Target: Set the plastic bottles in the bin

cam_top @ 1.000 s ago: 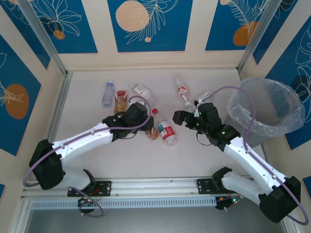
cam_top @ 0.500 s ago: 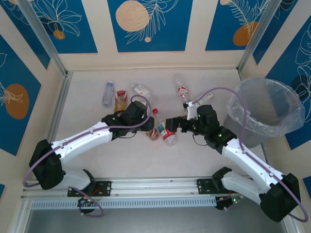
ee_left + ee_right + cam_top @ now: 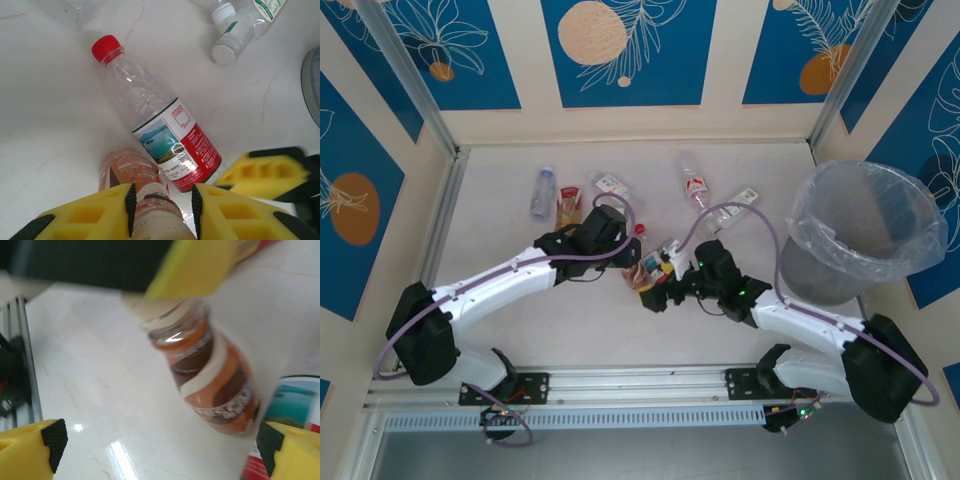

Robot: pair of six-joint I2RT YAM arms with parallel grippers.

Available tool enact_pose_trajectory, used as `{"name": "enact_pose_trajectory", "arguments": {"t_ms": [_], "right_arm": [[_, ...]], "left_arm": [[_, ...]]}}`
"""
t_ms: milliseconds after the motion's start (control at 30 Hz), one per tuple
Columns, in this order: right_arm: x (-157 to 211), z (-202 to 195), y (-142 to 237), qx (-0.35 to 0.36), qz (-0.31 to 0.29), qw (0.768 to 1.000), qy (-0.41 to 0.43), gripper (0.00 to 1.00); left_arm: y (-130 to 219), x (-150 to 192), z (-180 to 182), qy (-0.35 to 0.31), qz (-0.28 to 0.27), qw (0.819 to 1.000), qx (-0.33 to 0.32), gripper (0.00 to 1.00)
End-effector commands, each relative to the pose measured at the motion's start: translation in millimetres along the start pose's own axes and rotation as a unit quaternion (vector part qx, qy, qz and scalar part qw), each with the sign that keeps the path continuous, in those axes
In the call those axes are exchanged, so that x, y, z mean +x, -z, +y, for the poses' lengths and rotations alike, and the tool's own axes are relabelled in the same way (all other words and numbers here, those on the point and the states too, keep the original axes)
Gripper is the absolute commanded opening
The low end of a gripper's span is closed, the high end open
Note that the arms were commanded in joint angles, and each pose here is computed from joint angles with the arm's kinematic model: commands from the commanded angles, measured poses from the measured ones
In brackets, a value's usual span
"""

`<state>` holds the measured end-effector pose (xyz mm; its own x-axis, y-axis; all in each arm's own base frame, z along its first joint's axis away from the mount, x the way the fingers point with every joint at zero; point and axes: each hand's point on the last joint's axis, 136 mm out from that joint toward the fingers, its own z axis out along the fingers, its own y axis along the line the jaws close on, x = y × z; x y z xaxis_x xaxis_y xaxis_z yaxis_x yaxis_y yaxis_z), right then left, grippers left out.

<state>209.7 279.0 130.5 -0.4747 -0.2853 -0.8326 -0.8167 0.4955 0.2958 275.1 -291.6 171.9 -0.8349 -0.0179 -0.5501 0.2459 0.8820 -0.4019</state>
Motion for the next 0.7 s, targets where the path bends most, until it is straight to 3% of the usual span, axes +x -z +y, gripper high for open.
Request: {"name": "enact_pose_trajectory", "arguments": {"t_ms": [0, 533, 667], "right_arm": [[-27.0, -1.0, -14.6, 0.006, -0.053, 0.993, 0.102, 0.99], [-35.8, -29.9, -66.2, 0.094, -0.123, 0.979, 0.130, 1.00], [-40.3, -40.1, -71.3, 0.118, -0.146, 0.974, 0.123, 0.92]], "left_arm": [[-9.9, 21.0, 16.8, 0.010, 0.047, 0.998, -0.031, 0.35], [-10.6, 25.8, 21.5, 0.028, 0.056, 0.998, -0.031, 0.35], [-11.2, 26.8, 23.0, 0.039, 0.060, 0.997, -0.026, 0.35]]}}
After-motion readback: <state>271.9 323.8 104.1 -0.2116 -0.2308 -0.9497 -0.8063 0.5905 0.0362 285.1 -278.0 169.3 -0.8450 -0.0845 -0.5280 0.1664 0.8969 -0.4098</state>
